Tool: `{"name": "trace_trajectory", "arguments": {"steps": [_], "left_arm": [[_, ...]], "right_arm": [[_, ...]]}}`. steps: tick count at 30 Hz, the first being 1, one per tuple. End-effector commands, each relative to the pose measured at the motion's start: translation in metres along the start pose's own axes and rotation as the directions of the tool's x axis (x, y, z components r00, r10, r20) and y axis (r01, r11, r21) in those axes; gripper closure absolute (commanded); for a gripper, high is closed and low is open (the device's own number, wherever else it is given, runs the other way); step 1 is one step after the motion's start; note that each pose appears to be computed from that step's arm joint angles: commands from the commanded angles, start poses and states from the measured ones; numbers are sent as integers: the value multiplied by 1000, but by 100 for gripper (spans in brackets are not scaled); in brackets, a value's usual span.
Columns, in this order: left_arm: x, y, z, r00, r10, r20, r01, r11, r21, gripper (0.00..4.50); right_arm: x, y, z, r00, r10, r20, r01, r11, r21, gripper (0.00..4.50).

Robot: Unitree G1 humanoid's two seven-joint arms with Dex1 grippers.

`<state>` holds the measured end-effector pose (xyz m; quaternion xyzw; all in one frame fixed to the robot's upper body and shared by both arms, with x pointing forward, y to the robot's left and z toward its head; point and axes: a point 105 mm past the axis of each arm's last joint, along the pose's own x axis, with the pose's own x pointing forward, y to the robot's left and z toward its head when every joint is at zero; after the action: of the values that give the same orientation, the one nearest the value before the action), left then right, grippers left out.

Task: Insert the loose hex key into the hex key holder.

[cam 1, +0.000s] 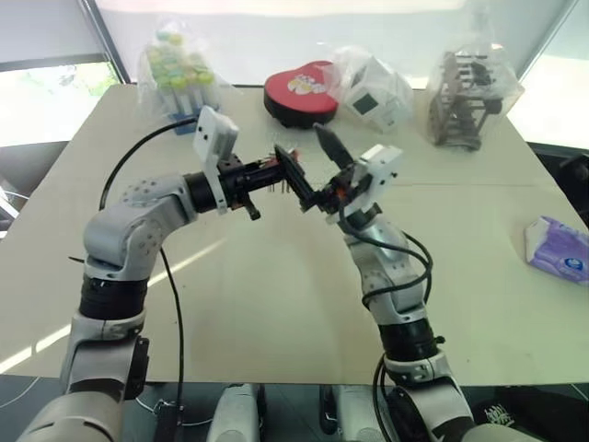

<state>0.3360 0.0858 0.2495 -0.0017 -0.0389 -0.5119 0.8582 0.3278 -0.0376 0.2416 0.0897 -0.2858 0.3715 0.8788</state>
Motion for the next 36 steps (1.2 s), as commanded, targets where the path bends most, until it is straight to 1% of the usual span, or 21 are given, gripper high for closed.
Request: {"name": "trace_trajectory", "arguments": {"steps": [1, 3, 7, 11, 14, 15, 17, 19, 20, 23, 26, 28, 32, 34, 35, 36], "left_arm": [[-1, -1, 16, 998, 0, 57, -3, 999, 51, 450], [0, -1, 15, 998, 1, 58, -3, 999, 45, 450], [7, -6, 7, 997, -26, 69, 27, 999, -22, 450], [25, -21, -11, 992, -75, 98, 93, 976, -196, 450], [44, -41, -34, 989, -110, 98, 140, 910, -390, 450], [47, -44, -38, 989, -113, 96, 143, 894, -425, 450], [55, -49, -59, 994, -91, 56, 107, 827, -552, 450], [59, -50, -77, 998, -67, 12, 59, 765, -642, 450], [59, -50, -80, 998, -58, -1, 43, 750, -659, 450], [57, -47, -105, 995, -32, -91, -43, 700, -712, 450], [54, -42, -118, 989, -12, -148, -103, 666, -739, 450], [50, -39, -128, 981, -3, -192, -143, 653, -744, 450], [43, -42, -136, 973, -33, -230, -153, 656, -739, 450], [39, -41, -138, 970, -31, -243, -162, 660, -734, 356], [36, -40, -138, 968, -23, -250, -170, 672, -721, 317], [34, -38, -138, 967, -18, -254, -175, 681, -711, 263]], "right_arm": [[-15, 2, 26, 998, 49, 24, -49, 999, -8, 4], [-29, -2, 30, 998, 55, -16, -55, 998, -8, 4], [-62, -28, 37, 993, -13, -115, 7, 998, -55, 4], [-85, -53, 41, 979, -100, -177, 81, 990, -113, 4], [-97, -63, 41, 967, -140, -211, 110, 983, -149, 4], [-98, -64, 41, 966, -147, -214, 115, 982, -152, 4], [-101, -64, 39, 962, -157, -223, 122, 979, -163, 4], [-103, -64, 37, 959, -170, -228, 133, 977, -169, 4], [-104, -63, 37, 958, -174, -228, 136, 976, -170, 4], [-107, -62, 36, 955, -188, -231, 149, 973, -175, 4], [-109, -60, 35, 952, -200, -233, 160, 971, -179, 4], [-110, -59, 34, 950, -207, -234, 167, 969, -181, 4], [-110, -57, 32, 949, -208, -239, 165, 969, -185, 4], [-109, -57, 32, 948, -207, -240, 164, 969, -187, 0], [-109, -57, 31, 948, -205, -244, 160, 969, -191, 0], [-109, -58, 31, 948, -203, -247, 157, 968, -193, 0]]}}
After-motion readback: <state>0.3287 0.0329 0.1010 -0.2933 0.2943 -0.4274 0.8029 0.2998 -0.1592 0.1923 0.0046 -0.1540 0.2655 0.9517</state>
